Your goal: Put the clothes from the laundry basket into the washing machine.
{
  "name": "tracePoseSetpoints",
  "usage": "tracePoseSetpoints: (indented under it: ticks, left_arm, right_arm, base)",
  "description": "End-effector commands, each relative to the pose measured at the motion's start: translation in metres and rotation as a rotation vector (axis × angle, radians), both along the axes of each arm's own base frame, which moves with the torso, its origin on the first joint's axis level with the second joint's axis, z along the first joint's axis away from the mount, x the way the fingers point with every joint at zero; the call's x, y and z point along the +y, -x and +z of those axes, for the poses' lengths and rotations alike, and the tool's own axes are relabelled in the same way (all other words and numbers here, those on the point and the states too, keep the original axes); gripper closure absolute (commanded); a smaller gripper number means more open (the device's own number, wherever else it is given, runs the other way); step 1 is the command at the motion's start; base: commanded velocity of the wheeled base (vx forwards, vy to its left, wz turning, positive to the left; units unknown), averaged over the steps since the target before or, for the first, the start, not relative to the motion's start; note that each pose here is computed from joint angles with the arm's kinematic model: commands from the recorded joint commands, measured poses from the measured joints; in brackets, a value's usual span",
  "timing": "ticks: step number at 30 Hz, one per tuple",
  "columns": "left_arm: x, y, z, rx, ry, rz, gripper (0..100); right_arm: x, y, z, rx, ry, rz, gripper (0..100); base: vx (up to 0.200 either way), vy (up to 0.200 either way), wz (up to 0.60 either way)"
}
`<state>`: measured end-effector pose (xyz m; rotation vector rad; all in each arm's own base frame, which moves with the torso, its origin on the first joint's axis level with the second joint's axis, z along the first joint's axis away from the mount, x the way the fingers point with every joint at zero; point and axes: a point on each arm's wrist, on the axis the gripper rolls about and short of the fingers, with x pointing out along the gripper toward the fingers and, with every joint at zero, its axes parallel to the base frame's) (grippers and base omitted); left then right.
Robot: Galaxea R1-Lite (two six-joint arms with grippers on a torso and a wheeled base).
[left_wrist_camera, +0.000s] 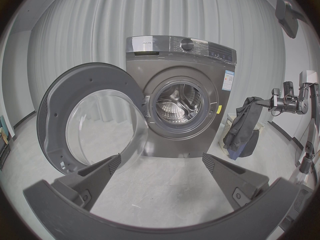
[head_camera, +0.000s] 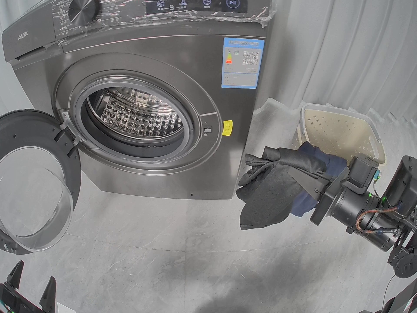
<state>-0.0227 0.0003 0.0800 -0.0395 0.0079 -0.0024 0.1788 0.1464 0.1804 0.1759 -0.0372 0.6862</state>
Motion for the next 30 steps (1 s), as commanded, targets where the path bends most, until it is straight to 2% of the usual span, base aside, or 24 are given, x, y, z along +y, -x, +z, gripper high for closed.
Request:
tracePoseSetpoints:
  ticks: [1,5,11,17,26,30]
  left_arm:
    - [0.0,-0.0003,-0.0043,0.004,0.0,0.001,0]
    - [0.0,-0.0003,-0.0043,0.004,0.0,0.001,0]
    - [0.0,-0.0003,-0.0043,0.004,0.0,0.001,0]
    - [0.0,-0.0003,-0.0043,0.004,0.0,0.001,0]
    - [0.0,-0.0003,-0.0043,0.004,0.0,0.001,0]
    - [0.0,-0.0003,-0.0043,0.004,0.0,0.001,0]
  right_arm:
    - [0.0001,-0.0005,0.0,-0.001,0.001,0.0,100]
    - [-0.0006,-0.0008,-0.0004,0.001,0.001,-0.003,100]
    - [-0.0009,-0.0009,0.0003,-0.001,-0.001,-0.005,100]
    - [-0.001,-0.0008,-0.0008,0.003,0.002,-0.005,100]
    - [-0.0014,-0.0009,-0.0012,0.004,0.003,-0.006,100]
    - [-0.0013,-0.0009,-0.0012,0.008,-0.002,-0.004,100]
  base:
    - [0.0,0.2,0.0]
    - [0.0,0.2,0.0]
    - [0.0,0.0,0.0]
    - [-0.2,0.0,0.0]
    - [0.0,0.0,0.0]
    - [0.0,0.2,0.0]
